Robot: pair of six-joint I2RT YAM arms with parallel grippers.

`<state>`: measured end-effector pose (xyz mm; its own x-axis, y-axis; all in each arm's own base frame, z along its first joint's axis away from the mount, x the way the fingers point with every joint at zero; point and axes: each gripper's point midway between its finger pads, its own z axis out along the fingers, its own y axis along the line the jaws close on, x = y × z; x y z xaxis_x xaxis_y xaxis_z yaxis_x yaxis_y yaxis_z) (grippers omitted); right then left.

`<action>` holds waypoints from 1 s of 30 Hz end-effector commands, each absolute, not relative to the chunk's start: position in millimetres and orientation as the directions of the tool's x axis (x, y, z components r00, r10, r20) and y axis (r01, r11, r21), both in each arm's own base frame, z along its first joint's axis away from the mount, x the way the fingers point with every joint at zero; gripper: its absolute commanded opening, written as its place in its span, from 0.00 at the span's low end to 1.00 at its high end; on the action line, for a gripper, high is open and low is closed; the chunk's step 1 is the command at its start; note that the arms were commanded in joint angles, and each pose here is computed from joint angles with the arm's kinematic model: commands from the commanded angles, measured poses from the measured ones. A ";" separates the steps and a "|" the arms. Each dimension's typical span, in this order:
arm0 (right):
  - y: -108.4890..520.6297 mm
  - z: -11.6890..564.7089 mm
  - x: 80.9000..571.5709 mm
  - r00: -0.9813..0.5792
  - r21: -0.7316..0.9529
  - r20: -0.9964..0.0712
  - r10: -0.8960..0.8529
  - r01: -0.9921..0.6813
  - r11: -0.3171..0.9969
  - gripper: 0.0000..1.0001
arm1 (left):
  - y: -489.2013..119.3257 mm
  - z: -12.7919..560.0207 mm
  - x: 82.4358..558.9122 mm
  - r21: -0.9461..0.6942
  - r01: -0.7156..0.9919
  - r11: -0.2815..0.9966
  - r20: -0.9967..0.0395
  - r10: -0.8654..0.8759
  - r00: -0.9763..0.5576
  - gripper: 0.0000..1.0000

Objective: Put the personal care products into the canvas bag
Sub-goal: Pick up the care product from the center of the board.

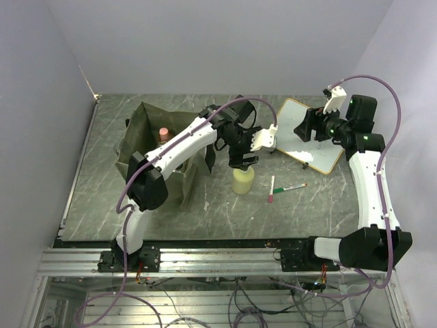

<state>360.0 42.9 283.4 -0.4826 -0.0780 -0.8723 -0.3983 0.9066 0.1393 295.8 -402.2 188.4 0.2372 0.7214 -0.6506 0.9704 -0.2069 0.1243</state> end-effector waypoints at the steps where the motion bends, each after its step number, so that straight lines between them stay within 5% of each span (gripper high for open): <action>1: 41.6 285.3 357.7 -0.472 0.173 -0.880 -0.038 -0.396 0.902 0.71 | -412.5 184.3 283.0 0.096 0.956 -0.278 -0.672 0.690 0.268 0.86; 18: 39.0 280.4 356.8 -0.486 0.214 -0.874 -0.005 -0.393 0.894 0.72 | -412.4 159.5 265.2 0.045 0.935 -0.353 -0.648 0.702 0.296 0.59; 30: 41.1 280.4 353.7 -0.485 0.214 -0.875 -0.011 -0.406 0.888 0.72 | -409.3 161.3 259.1 0.047 0.925 -0.378 -0.643 0.697 0.317 0.54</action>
